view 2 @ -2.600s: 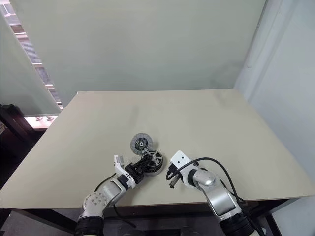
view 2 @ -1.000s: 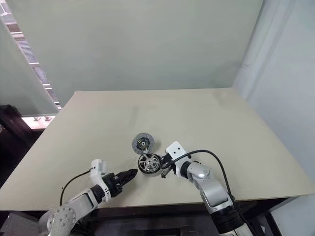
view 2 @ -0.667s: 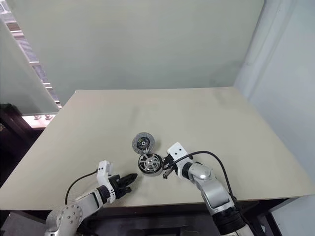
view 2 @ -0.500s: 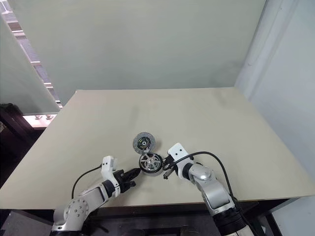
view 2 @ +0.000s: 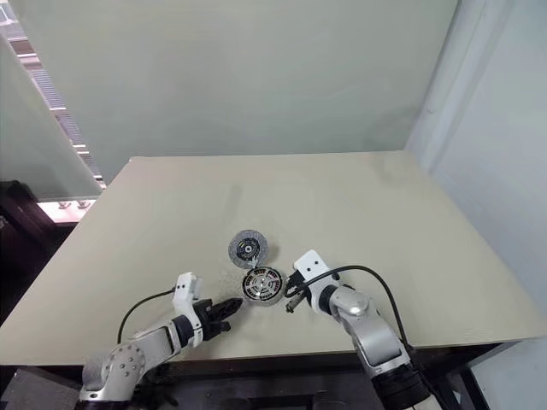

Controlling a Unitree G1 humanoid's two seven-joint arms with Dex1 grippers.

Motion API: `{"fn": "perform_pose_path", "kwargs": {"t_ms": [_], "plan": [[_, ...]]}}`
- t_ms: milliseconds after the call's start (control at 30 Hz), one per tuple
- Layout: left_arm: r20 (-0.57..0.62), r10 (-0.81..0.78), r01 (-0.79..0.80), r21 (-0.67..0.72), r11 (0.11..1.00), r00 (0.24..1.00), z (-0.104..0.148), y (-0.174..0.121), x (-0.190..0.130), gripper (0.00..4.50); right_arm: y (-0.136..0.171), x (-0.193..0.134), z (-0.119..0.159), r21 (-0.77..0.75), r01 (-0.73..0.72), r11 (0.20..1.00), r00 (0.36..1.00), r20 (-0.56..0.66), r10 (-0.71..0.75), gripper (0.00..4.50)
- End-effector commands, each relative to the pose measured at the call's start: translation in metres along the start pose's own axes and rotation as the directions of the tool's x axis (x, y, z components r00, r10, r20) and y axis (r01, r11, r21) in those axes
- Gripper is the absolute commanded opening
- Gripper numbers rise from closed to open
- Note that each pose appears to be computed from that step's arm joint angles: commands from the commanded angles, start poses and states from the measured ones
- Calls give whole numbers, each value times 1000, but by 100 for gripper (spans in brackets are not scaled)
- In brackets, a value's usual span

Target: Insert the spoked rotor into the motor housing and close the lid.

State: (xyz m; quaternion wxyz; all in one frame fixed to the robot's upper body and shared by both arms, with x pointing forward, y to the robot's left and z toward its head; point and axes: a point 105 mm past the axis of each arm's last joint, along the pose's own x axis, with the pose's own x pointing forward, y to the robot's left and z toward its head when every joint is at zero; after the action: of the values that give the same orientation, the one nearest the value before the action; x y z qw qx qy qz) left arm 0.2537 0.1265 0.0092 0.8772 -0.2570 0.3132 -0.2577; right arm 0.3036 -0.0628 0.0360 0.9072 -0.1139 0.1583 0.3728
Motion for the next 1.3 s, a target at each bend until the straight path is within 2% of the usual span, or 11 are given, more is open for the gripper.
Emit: {"fn": "perform_pose_path", "kwargs": {"t_ms": [33, 300, 500, 667, 933, 1100, 1167, 1200, 1300], "plan": [[40, -86, 85, 30, 996, 995, 13, -18, -7, 4, -4, -3, 17, -27, 15, 1000, 998, 56, -13, 0], [103, -119, 112, 70, 991, 987, 23, -27, -8, 4, -3, -1, 22, -30, 11, 999, 997, 75, -8, 0], [262, -56, 16, 152, 988, 963, 43, -11, -17, 4, 4, 5, 38, 27, -9, 1000, 988, 156, 5, 0], [440, -18, -101, 245, 964, 898, 68, 2, -33, 4, 15, 32, 44, 71, -32, 997, 985, 173, 19, 0], [469, 24, -164, 260, 952, 883, 67, 7, -41, 4, 26, 56, 49, 72, -77, 994, 983, 174, 63, 0], [474, 35, -176, 256, 951, 880, 66, 7, -43, 4, 35, 67, -2, 95, -107, 990, 994, -4, 108, 0], [477, 38, -180, 256, 950, 878, 66, 7, -44, 4, 38, 67, -12, 96, -114, 989, 993, -26, 117, 0], [477, 39, -182, 257, 949, 878, 66, 7, -44, 4, 38, 67, -12, 96, -115, 989, 993, -22, 117, 0], [479, 41, -184, 257, 949, 877, 67, 7, -44, 4, 33, 63, 14, 108, -115, 987, 991, 87, 106, 0]]}}
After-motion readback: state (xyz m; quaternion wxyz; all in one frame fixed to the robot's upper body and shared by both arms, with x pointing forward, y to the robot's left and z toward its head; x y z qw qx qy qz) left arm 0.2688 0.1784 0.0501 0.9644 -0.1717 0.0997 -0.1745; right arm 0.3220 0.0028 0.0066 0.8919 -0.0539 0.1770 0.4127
